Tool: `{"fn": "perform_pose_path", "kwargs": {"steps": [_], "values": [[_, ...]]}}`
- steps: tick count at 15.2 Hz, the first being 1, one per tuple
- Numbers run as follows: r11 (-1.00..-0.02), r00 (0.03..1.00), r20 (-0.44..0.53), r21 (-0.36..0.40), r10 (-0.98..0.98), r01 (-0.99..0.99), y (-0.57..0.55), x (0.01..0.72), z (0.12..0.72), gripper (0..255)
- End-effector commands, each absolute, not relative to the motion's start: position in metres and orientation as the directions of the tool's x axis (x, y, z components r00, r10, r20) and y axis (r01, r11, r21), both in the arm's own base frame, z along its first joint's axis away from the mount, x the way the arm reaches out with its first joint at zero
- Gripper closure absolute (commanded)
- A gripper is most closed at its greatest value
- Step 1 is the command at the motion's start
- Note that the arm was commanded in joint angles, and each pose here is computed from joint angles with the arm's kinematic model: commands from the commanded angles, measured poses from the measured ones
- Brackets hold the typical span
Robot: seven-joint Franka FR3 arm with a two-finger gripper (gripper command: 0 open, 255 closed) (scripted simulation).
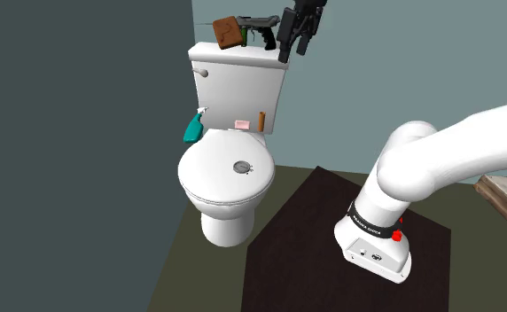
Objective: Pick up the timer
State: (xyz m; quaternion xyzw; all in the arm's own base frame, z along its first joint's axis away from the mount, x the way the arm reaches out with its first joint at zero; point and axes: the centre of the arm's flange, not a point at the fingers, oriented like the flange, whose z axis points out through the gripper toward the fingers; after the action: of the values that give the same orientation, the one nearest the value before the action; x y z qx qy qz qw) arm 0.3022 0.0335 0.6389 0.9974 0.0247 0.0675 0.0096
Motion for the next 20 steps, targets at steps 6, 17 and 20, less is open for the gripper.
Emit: {"fn": "perform_pose_path", "kwargs": {"steps": [6, 17, 20], "values": [[-0.998, 0.99, 0.121, 0.021, 0.068, 0.066, 0.018, 0.329, 0.58, 0], [-0.994, 0.99, 0.092, 0.018, 0.107, 0.106, -0.015, 0.387, 0.449, 0], [-0.993, 0.989, 0.084, 0.017, 0.118, 0.117, -0.023, 0.402, 0.413, 0]]}}
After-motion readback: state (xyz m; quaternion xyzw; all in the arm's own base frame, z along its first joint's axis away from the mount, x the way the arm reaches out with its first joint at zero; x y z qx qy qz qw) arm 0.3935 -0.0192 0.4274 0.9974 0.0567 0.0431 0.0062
